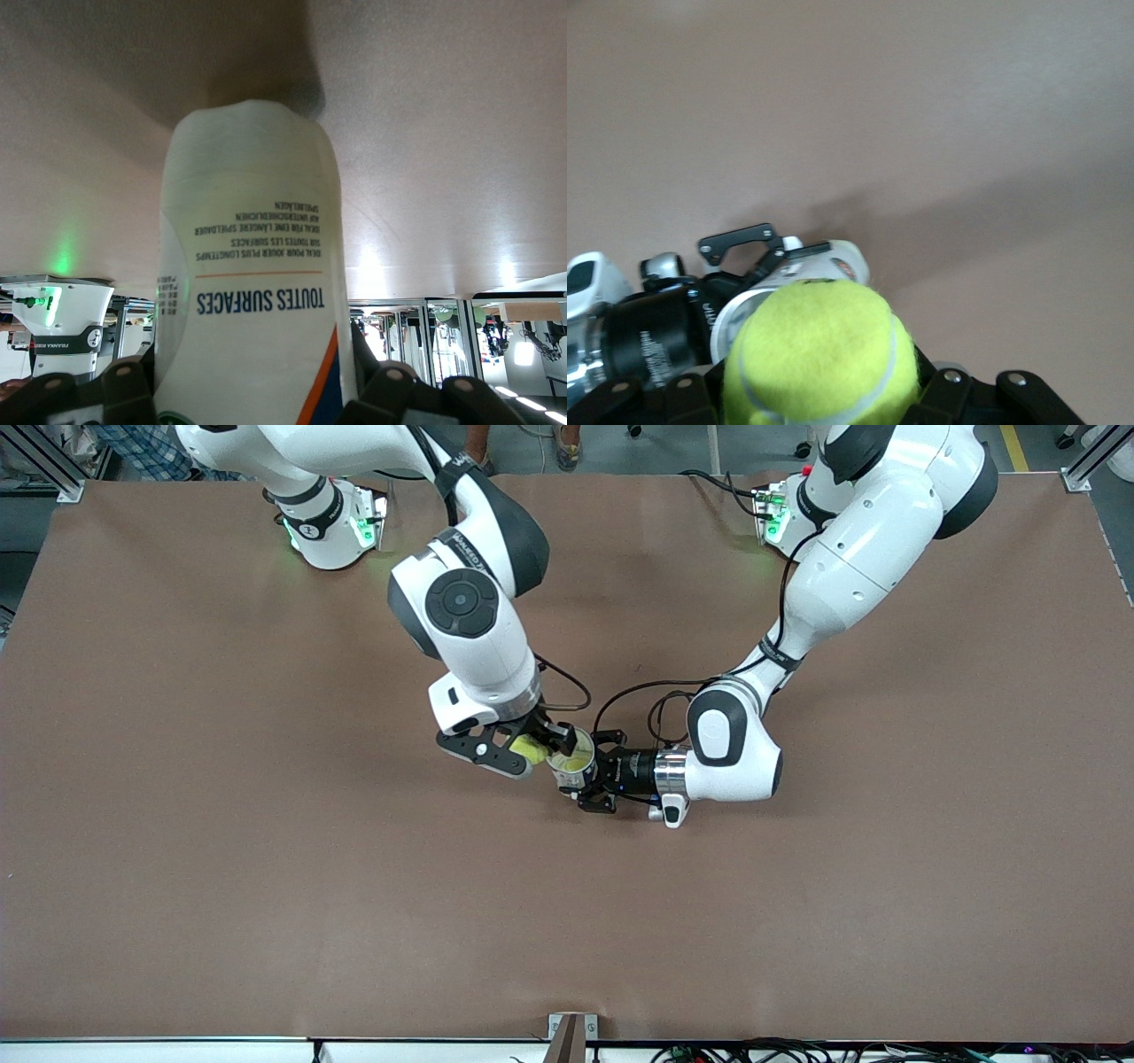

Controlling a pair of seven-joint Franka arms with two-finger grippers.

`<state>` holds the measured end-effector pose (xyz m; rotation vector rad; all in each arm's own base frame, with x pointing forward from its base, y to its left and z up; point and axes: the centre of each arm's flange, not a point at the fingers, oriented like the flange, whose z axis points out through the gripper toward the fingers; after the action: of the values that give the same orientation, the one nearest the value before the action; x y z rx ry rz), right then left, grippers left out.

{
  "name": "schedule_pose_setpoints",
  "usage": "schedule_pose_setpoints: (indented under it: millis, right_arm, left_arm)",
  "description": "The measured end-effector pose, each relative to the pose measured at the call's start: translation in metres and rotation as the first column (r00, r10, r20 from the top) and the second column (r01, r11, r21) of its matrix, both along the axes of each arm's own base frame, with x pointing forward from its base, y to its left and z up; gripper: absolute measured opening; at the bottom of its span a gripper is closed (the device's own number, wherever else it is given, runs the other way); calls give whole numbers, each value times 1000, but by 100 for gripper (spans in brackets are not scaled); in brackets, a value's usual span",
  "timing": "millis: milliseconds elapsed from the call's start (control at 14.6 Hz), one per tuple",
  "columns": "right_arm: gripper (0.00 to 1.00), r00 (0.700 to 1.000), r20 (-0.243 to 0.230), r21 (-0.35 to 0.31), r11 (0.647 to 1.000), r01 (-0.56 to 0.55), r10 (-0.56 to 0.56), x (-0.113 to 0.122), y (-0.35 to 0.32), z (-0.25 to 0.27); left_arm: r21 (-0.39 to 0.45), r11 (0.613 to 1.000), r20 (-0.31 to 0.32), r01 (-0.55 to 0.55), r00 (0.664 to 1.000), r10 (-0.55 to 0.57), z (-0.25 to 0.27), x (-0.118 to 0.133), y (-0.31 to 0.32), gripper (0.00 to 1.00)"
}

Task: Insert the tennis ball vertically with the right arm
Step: 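Carry the second ball with the right gripper over the can's mouth, then lower the second ball into the can and open the right gripper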

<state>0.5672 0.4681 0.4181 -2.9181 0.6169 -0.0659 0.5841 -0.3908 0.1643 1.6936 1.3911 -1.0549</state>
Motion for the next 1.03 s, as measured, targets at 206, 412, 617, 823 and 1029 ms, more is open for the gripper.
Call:
schedule_pose_setpoints:
  millis: [206,412,617,823,1029]
  right_arm:
    - [60,1000,11,9,1000,1,-1,-2,8,-4]
    - [60,1000,11,7,1000,-4,4,-4,13,-12]
    - [60,1000,6,2,1000,-9,9,-7,20,-24]
    - [60,1000,11,6,1000,-12,12,-9,25,-27]
    - [60,1000,23,15,1000,-14,14,-9,27,-26]
  left_arm:
    - [0,1000,0,1,1000,-1,0,0,0,75]
    - [-1,1000,0,3,1000,-3,0,-1,-2,75]
    - [-1,1000,0,3,1000,-3,0,-1,-2,75]
    - [0,1000,-1,3,1000,-3,0,-1,-1,75]
    - [0,1000,-1,3,1000,-3,0,-1,-2,75]
